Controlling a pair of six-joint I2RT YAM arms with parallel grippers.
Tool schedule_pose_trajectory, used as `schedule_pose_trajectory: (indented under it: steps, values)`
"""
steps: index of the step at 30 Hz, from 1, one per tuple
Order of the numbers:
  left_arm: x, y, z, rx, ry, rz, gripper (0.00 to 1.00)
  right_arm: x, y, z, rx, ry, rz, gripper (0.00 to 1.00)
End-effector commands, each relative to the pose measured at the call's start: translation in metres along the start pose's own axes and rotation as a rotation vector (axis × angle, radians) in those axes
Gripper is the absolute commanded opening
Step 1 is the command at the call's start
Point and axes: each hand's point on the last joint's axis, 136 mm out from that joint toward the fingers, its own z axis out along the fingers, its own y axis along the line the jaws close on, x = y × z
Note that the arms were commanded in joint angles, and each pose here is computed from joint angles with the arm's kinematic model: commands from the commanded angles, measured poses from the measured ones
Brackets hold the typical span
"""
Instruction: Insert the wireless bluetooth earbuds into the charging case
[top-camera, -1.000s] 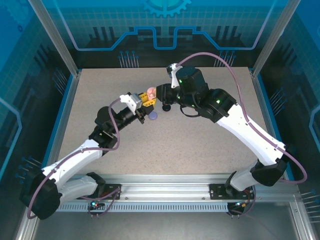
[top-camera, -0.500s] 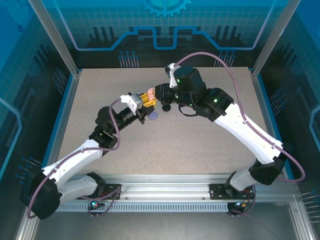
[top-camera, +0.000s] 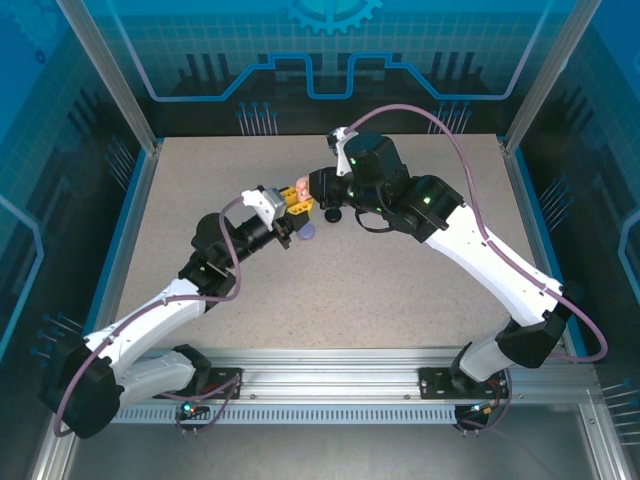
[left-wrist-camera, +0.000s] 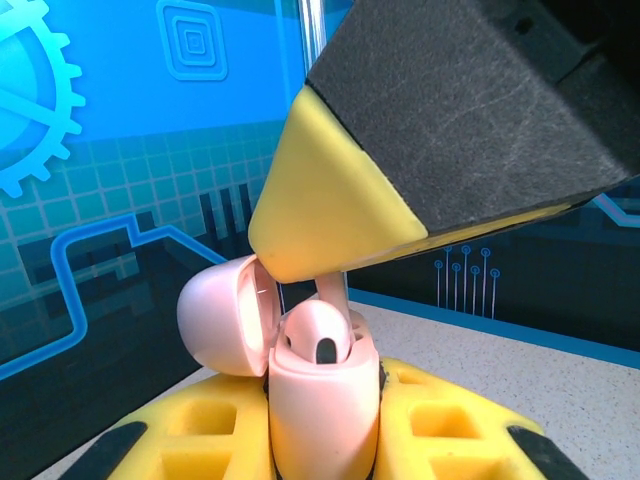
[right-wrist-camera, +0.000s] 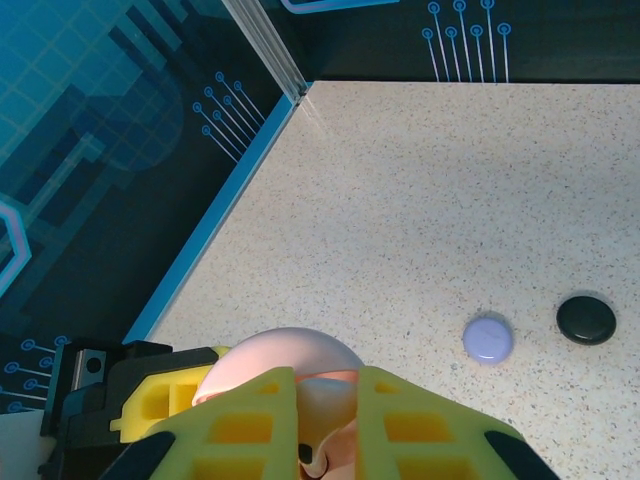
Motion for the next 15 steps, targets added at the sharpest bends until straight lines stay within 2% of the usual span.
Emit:
schedule_pose_trajectory:
  steps: [1,10,15]
  values:
    - [-0.027,-0.001,0.002,0.004,-0.072,0.022,0.0,0.008,0.007,0.0,-0.008,0.008,-0.058,0.15]
    - [-0.027,0.0,0.004,0.001,-0.074,0.024,0.0,0.021,0.011,-0.002,-0.012,0.024,-0.091,0.19]
    - [-0.027,-0.001,0.005,0.005,-0.072,0.021,0.0,0.006,0.004,-0.009,0.007,-0.013,-0.048,0.43]
